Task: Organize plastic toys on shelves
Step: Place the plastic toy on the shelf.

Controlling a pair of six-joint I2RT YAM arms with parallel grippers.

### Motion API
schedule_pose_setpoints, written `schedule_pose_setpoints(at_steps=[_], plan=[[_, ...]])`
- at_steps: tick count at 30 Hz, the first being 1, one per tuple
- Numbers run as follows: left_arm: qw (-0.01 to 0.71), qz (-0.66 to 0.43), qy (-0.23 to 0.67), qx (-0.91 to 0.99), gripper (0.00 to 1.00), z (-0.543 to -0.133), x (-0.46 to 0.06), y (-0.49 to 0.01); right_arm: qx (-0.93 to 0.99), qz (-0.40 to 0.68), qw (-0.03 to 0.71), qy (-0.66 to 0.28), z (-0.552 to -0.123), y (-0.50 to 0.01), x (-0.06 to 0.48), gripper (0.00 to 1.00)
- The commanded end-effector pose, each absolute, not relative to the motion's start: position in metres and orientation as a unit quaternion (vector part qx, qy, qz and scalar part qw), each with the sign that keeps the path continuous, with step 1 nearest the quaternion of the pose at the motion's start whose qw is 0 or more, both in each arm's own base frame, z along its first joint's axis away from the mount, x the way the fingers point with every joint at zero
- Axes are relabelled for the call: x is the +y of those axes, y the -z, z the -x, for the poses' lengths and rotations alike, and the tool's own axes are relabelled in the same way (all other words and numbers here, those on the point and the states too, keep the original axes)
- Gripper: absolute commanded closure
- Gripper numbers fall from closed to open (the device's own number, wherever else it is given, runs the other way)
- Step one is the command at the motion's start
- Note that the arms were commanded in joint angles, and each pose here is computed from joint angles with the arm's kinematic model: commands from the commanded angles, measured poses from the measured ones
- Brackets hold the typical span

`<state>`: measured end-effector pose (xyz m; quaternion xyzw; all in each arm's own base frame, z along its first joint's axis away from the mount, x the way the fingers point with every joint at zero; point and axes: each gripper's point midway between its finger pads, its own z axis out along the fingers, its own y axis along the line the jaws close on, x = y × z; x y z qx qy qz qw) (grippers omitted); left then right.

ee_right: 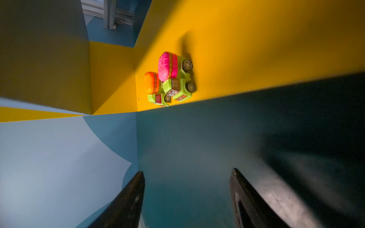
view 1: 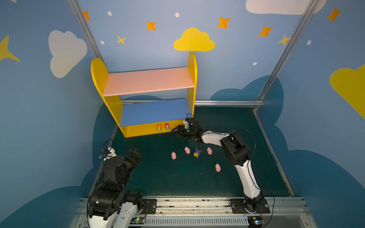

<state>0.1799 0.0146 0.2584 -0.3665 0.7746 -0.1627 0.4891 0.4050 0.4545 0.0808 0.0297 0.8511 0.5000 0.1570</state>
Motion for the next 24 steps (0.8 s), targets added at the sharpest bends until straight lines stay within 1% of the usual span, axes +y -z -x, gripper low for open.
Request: schedule_pose_setpoints(at_steps=[1, 5, 10, 12, 16, 19, 22, 24], plan=[[0.486, 0.356, 0.160, 0.782, 0.00, -0.174, 0.014, -0.257, 0.793, 0.052, 0.230, -0.562, -0.389, -0.172, 0.474, 0.33], [0.465, 0.347, 0.166, 0.797, 0.00, -0.174, 0.007, -0.246, 0.790, 0.082, 0.230, -0.563, -0.365, -0.188, 0.475, 0.33], [0.450, 0.345, 0.181, 0.804, 0.00, -0.173, 0.000, -0.227, 0.801, 0.148, 0.252, -0.523, -0.322, -0.203, 0.461, 0.32], [0.447, 0.341, 0.188, 0.805, 0.00, -0.173, -0.003, -0.222, 0.809, 0.172, 0.268, -0.495, -0.302, -0.198, 0.451, 0.32], [0.433, 0.334, 0.212, 0.810, 0.00, -0.178, -0.014, -0.214, 0.830, 0.196, 0.294, -0.432, -0.260, -0.186, 0.417, 0.32], [0.413, 0.329, 0.231, 0.817, 0.00, -0.184, -0.024, -0.203, 0.840, 0.202, 0.317, -0.391, -0.235, -0.191, 0.383, 0.32], [0.402, 0.332, 0.243, 0.818, 0.00, -0.190, -0.029, -0.191, 0.854, 0.206, 0.341, -0.334, -0.218, -0.197, 0.344, 0.31], [0.396, 0.335, 0.245, 0.819, 0.00, -0.192, -0.031, -0.185, 0.856, 0.205, 0.358, -0.313, -0.206, -0.202, 0.319, 0.30]])
